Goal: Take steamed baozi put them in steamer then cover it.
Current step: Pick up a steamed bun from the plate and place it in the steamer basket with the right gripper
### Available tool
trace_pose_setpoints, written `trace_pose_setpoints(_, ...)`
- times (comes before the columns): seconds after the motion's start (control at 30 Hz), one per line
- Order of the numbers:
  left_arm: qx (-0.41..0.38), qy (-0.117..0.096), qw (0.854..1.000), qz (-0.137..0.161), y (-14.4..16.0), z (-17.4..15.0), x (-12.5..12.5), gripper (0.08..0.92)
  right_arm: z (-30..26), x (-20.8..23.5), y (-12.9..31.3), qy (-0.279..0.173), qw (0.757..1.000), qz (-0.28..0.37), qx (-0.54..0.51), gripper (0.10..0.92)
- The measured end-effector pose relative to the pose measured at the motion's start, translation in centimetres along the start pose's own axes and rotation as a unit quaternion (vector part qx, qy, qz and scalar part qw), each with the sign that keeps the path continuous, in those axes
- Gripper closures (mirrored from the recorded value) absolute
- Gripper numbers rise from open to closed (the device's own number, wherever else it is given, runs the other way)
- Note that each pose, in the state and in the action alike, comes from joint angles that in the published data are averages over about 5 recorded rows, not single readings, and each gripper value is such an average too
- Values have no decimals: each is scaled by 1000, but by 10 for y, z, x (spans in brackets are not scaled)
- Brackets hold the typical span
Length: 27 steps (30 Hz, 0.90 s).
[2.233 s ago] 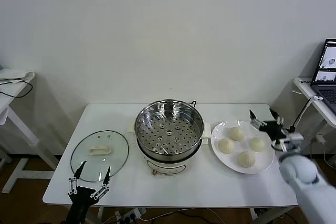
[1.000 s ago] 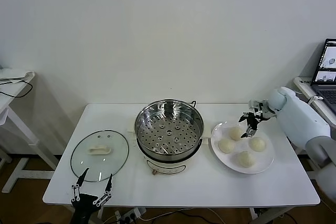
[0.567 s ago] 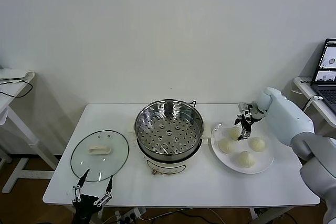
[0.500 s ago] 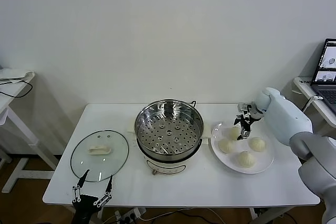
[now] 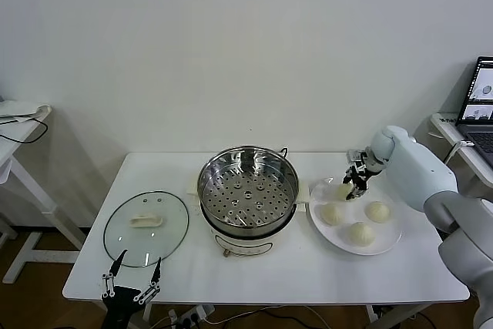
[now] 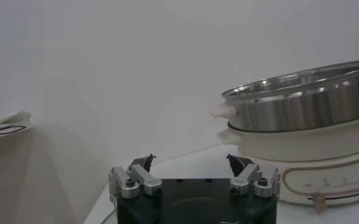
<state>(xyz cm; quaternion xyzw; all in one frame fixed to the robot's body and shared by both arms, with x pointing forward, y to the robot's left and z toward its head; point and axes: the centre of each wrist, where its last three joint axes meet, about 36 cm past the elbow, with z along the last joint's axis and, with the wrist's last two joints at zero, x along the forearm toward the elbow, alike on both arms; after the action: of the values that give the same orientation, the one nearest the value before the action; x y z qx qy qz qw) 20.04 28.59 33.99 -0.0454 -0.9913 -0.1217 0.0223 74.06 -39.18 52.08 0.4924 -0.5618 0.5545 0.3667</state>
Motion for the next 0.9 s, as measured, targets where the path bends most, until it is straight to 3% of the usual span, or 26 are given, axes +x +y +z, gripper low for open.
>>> trace_pose_setpoints(0.23, -2, -3, 1000, 1, 2, -1, -2, 177, -57, 74, -33, -24, 987, 45, 152, 420)
trace_pose_setpoints(0.5, 2, -7, 1000, 3, -1, -2, -5, 177, -170, 148, -53, -40, 925, 75, 371, 410)
trace_pose_setpoints(0.67, 3, -9, 1000, 4, -2, -4, -5, 177, -232, 155, -51, -41, 875, 65, 478, 397)
trace_pose_setpoints(0.9, 3, -10, 1000, 5, -3, -6, -4, 177, -294, 128, -40, -37, 814, 37, 578, 394)
